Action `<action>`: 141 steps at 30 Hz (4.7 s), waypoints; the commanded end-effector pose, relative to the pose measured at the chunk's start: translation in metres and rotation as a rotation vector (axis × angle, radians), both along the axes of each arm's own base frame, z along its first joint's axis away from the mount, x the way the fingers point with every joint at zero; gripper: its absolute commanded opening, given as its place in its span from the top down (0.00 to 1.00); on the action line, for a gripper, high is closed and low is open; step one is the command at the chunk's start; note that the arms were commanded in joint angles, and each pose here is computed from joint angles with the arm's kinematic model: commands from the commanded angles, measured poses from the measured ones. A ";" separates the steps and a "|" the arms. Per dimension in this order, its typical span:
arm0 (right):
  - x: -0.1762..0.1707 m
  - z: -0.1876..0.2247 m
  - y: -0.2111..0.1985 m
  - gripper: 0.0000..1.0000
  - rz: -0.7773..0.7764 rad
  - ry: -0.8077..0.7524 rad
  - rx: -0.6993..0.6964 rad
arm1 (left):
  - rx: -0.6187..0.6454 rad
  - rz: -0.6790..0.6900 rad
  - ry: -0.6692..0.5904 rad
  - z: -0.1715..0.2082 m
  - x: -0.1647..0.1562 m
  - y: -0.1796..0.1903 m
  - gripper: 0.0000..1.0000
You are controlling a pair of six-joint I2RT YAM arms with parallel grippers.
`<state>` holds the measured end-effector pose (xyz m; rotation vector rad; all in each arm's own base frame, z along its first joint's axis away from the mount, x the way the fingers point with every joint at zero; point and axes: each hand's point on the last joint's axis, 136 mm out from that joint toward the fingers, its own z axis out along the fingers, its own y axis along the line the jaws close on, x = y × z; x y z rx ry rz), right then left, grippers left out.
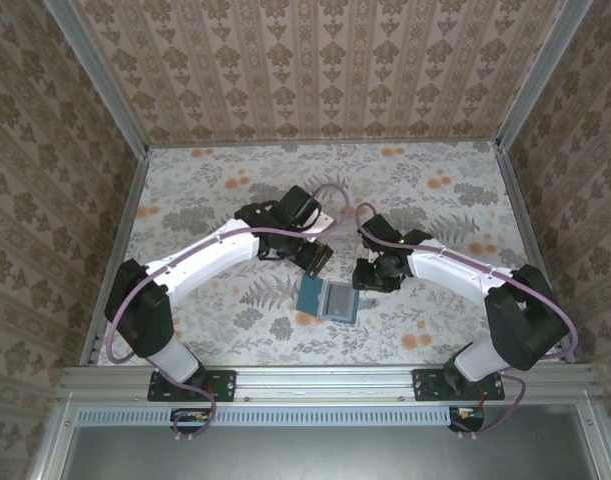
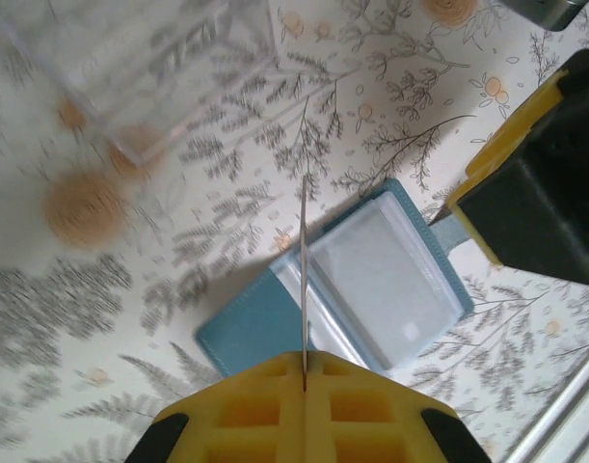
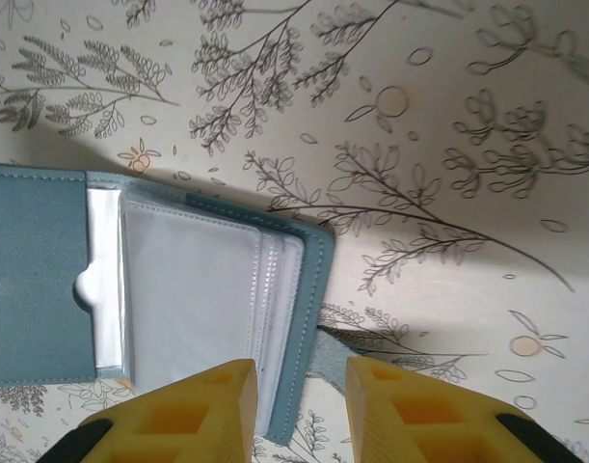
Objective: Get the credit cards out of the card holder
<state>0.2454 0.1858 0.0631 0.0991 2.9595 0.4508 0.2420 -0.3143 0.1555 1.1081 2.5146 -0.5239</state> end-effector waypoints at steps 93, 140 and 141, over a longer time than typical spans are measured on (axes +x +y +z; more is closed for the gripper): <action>0.002 0.013 -0.065 0.70 -0.087 -0.025 -0.060 | 0.232 -0.788 -0.273 -0.025 0.126 -0.065 0.65; -0.006 0.029 -0.031 0.70 -0.078 -0.021 0.135 | -0.169 0.396 0.124 0.000 0.054 -0.037 0.68; -0.006 0.029 -0.029 0.70 -0.075 -0.020 0.140 | -0.152 0.400 0.138 -0.005 0.046 -0.038 0.68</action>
